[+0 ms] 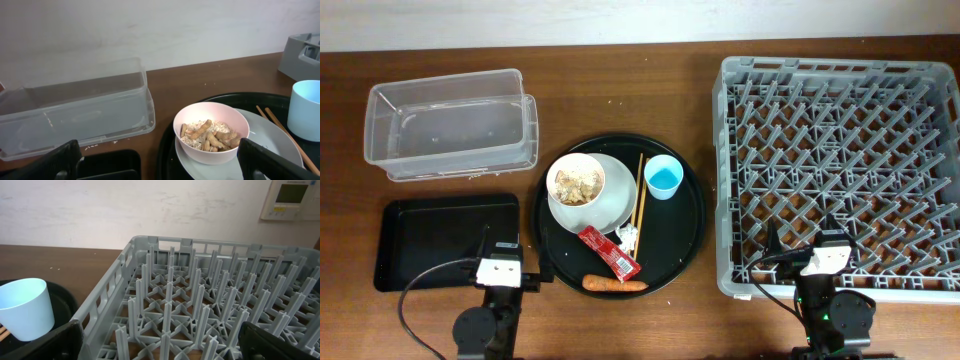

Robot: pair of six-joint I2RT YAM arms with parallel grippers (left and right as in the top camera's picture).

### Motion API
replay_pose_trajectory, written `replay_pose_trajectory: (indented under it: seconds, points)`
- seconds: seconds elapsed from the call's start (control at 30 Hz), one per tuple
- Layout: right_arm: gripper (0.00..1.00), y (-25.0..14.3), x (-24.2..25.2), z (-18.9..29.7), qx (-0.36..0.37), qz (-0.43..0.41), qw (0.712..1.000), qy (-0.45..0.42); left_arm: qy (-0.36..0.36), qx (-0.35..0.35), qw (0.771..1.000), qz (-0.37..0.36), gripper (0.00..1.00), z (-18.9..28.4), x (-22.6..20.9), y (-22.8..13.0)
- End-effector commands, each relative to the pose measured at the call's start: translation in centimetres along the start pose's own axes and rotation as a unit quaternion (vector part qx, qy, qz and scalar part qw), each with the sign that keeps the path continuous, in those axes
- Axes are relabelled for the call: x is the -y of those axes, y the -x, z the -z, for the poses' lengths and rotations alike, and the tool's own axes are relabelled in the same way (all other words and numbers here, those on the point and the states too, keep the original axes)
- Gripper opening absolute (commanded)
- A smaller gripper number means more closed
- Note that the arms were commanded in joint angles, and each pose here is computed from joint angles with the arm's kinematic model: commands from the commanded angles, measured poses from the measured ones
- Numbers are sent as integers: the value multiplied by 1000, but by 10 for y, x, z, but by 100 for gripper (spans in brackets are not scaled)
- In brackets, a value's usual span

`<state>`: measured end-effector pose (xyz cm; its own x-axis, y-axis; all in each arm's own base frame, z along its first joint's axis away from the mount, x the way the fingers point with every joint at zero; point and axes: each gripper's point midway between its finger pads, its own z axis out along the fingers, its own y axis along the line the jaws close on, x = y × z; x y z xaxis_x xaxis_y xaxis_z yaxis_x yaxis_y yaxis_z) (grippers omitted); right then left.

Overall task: Sort waste into correct bins and load items into the dishwasher rack
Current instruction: 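Move the left gripper toward the red sauce packet on the tray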

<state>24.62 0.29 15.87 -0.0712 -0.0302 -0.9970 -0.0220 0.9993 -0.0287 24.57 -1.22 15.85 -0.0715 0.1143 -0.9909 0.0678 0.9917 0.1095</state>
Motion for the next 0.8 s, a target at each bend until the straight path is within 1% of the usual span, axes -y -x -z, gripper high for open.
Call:
replay_pose_trajectory:
  seconds: [0.0,0.2,0.3,0.37,0.43,0.6,0.67,0.77]
  points:
    - [98,-2,0,0,-1,1,1000,2,-1,3,1000,-8,99,0,1,0]
    - [98,-2,0,0,-1,0,1000,2,-5,6,1000,-8,99,0,2,1]
    - [98,-1,0,0,1,-20,1000,2,-34,18,999,-5,99,0,12,6]
    - [98,11,0,2,11,-41,999,2,-39,16,999,32,99,1,13,6]
    - [98,23,0,5,15,-49,999,3,-39,13,998,39,99,2,13,10]
    - [98,53,1,18,-43,-51,998,1,-43,-34,998,42,99,4,11,32]
    - [98,59,0,17,-89,-53,995,3,-45,-78,994,54,99,-2,9,43]
    - [98,64,-20,10,-153,-63,984,61,-91,-143,983,69,99,-14,22,54]
